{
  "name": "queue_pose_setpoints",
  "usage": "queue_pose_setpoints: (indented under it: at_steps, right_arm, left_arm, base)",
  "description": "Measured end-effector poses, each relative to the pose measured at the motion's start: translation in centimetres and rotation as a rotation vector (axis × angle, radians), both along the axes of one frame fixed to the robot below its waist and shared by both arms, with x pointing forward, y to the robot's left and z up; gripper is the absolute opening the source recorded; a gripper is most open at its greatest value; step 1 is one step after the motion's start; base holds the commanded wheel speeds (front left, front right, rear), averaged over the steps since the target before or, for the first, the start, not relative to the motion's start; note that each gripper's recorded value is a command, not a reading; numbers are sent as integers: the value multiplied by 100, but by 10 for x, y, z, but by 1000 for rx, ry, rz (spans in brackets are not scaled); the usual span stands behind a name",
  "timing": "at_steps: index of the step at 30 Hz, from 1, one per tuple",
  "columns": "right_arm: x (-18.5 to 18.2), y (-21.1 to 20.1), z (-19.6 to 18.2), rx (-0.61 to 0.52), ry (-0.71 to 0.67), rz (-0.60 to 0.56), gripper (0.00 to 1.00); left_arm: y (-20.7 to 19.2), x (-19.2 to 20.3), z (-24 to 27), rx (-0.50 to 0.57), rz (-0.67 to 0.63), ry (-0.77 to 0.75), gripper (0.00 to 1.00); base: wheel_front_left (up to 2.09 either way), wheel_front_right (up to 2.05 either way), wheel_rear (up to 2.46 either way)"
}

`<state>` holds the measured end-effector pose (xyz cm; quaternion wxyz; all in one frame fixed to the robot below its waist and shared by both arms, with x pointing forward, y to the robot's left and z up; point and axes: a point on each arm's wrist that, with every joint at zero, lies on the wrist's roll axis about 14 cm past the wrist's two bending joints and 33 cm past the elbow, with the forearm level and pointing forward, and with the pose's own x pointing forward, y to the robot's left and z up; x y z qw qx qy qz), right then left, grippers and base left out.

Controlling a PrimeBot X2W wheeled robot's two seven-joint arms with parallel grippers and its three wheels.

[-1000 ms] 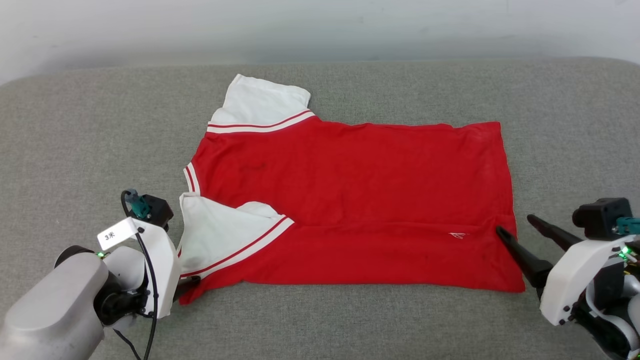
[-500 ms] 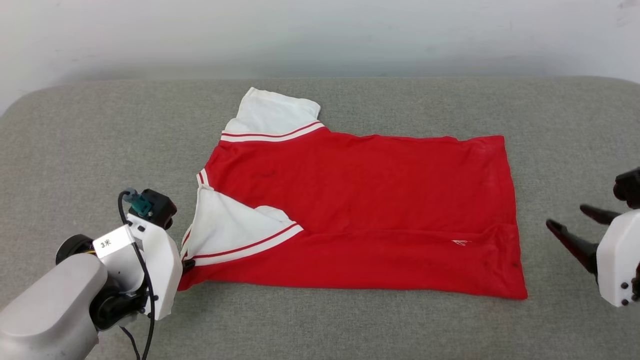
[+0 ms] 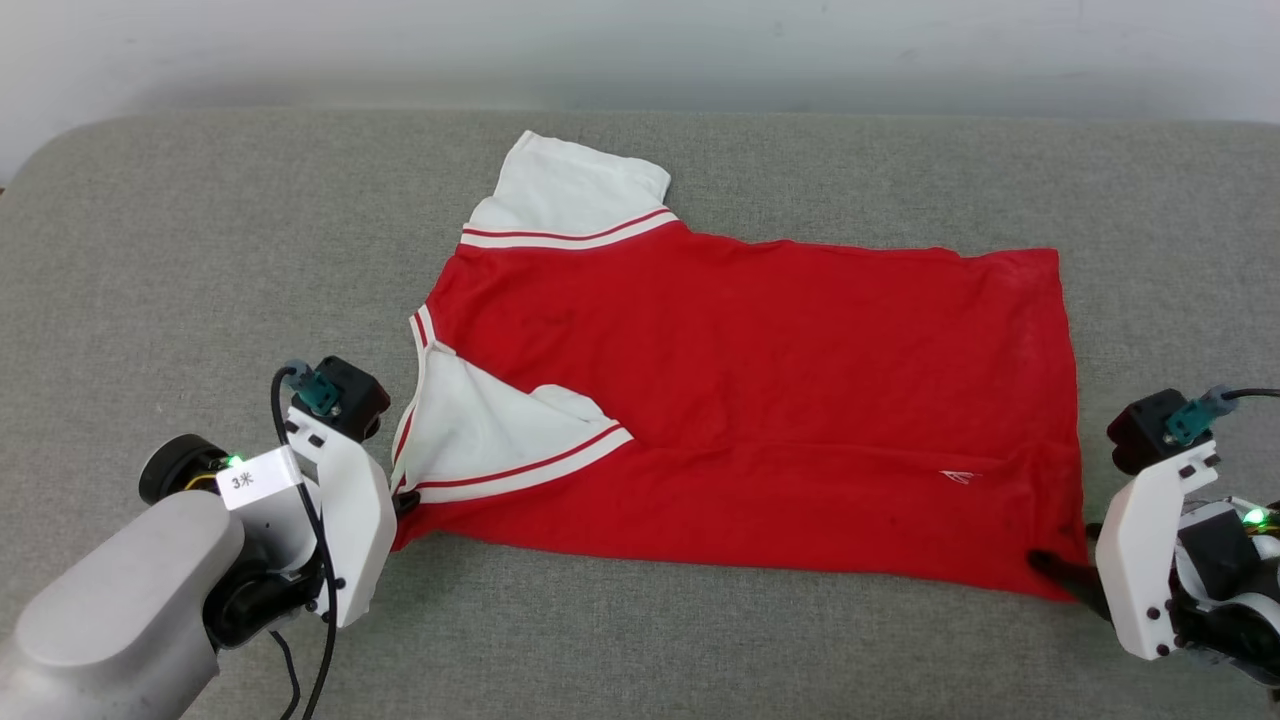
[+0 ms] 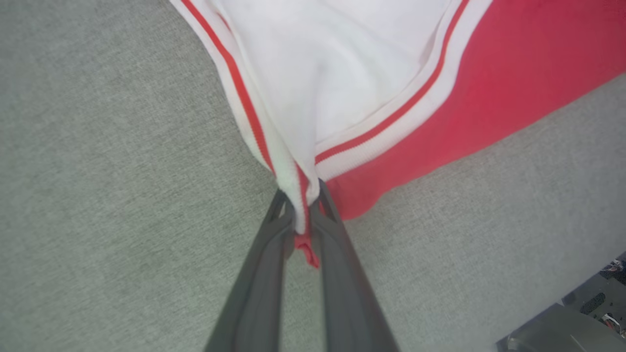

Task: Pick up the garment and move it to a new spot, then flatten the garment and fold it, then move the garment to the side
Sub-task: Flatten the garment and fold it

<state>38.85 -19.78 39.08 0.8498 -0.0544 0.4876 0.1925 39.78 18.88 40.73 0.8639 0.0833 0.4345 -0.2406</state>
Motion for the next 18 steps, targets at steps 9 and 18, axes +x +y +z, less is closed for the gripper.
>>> queue_pose_setpoints:
  at_steps: [9, 18]
  right_arm:
    - [-11, 6, -37, -18, 80, 12, 100]
    - [2, 11, -13, 55, -73, -11, 0]
  left_arm:
    - [1, 1, -8, 2, 7, 11, 0]
    - [0, -3, -3, -9, 14, -13, 0]
  base:
    - [0, 0, 0]
    - [0, 0, 0]
